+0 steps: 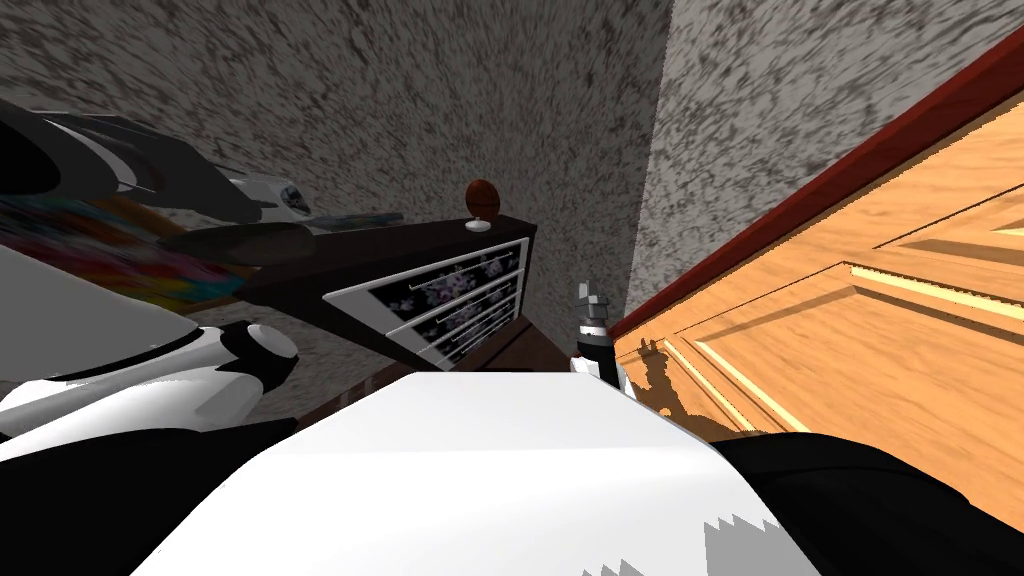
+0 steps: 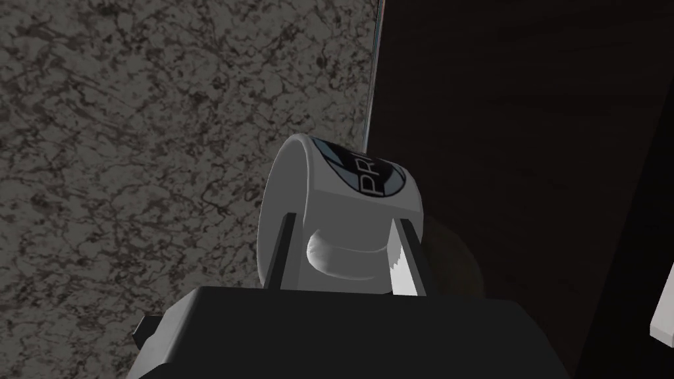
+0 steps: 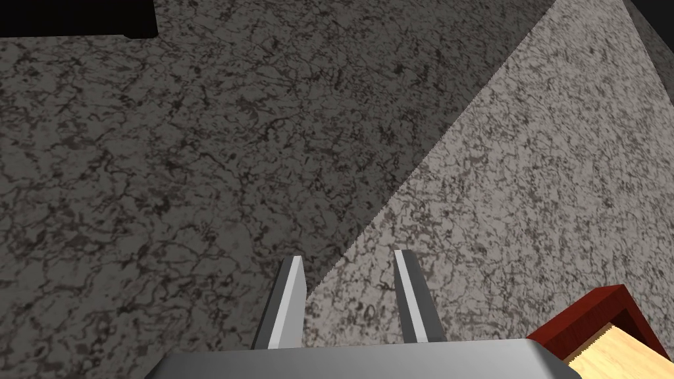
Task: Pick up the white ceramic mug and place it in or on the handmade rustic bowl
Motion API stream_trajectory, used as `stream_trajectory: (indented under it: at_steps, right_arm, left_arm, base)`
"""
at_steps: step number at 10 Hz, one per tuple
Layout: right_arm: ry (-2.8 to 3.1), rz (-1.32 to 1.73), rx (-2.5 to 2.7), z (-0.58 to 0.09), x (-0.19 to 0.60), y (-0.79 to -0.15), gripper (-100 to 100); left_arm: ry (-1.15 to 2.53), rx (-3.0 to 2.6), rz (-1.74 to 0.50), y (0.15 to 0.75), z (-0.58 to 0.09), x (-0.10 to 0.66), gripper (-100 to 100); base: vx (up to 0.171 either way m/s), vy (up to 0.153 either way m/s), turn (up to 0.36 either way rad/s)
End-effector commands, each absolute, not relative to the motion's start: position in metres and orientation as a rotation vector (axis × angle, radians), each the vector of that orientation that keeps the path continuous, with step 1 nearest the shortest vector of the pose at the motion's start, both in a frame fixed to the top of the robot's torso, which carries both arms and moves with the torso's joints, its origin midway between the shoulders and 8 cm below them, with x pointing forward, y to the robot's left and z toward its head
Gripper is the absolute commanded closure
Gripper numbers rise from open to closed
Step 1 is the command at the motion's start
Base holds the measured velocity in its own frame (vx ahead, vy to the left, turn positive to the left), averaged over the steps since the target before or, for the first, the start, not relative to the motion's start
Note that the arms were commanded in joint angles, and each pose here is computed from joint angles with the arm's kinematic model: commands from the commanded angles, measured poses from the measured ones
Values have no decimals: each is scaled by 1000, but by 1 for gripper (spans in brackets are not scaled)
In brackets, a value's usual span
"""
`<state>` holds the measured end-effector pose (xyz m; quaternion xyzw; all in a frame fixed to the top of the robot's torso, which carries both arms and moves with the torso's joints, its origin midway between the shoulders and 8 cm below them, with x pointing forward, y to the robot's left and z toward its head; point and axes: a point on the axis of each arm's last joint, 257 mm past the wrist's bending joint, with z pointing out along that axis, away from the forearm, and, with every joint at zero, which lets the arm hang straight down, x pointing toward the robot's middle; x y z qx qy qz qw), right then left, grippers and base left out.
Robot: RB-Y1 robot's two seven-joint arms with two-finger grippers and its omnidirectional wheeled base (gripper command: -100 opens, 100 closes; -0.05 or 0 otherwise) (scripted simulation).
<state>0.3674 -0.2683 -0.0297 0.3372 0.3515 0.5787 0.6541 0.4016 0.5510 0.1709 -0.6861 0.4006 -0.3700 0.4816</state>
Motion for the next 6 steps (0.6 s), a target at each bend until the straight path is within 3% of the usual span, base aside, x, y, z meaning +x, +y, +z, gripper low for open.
stream_trajectory:
  at_steps: [1, 6]
  right_arm:
    - [797, 1313, 765, -30, 367, -268, 0]
    - [797, 1313, 765, -30, 367, -268, 0]
  left_arm:
    - [975, -1664, -877, 555, 183, 394, 100]
    - [974, -1666, -788, 566, 207, 369, 100]
  base:
    - [47, 106, 40]
    - [53, 78, 43]
